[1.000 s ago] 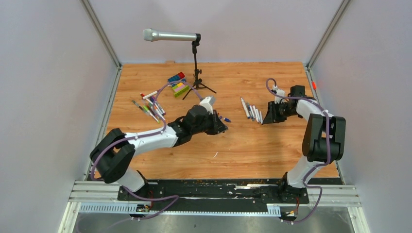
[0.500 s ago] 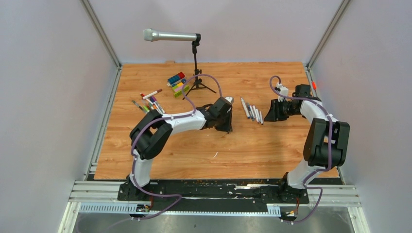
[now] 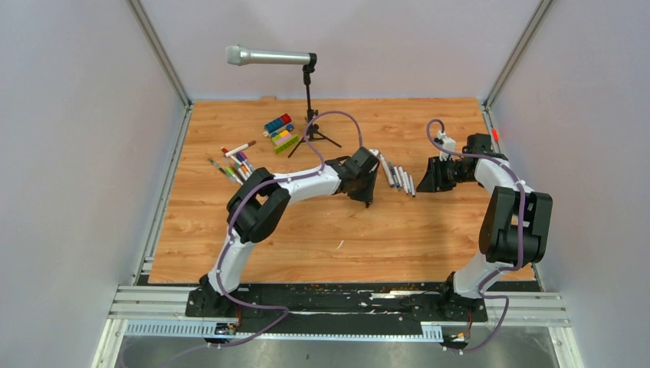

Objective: Open the pen caps
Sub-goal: Place the pen cap at the center of the board.

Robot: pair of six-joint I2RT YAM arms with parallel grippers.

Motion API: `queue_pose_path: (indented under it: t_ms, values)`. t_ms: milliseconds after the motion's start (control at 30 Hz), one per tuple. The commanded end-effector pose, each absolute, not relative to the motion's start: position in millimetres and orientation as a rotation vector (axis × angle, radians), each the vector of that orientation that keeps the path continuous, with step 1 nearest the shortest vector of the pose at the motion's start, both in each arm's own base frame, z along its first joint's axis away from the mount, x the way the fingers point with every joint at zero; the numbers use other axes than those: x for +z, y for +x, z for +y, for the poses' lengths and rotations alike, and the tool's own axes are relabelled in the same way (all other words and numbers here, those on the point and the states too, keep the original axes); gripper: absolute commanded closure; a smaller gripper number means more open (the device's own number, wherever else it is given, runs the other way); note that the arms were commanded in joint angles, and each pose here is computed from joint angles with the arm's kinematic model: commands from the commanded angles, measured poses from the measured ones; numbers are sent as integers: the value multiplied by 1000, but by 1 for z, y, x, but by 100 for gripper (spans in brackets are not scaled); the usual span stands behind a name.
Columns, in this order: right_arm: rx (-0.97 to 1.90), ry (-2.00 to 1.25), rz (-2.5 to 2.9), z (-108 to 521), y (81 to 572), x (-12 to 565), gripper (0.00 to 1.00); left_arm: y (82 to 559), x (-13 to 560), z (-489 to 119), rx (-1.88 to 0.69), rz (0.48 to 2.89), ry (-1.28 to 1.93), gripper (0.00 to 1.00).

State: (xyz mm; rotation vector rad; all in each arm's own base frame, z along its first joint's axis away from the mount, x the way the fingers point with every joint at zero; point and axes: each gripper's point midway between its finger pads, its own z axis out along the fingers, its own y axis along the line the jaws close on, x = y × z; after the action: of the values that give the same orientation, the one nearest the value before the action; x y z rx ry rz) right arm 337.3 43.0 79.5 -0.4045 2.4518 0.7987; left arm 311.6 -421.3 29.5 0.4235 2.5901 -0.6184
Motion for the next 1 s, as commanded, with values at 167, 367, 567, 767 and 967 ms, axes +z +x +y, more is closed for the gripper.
queue_pose_path:
  t_ms: [167, 367, 567, 767, 967]
  values:
    - [809, -442, 2380, 44, 340, 96, 68, 335, 34, -431, -529, 2576, 483, 64]
    - [819, -437, 2377, 43, 339, 97, 68, 350, 48, -429, -541, 2551, 449, 62]
    - [826, -442, 2362, 43, 338, 100, 68, 355, 107, -429, -609, 2406, 486, 62]
    - [824, -476, 2316, 45, 335, 112, 68, 349, 169, -389, -542, 2214, 515, 62]
    - [814, -536, 2231, 50, 329, 133, 67, 334, 194, -308, -323, 2079, 452, 53]
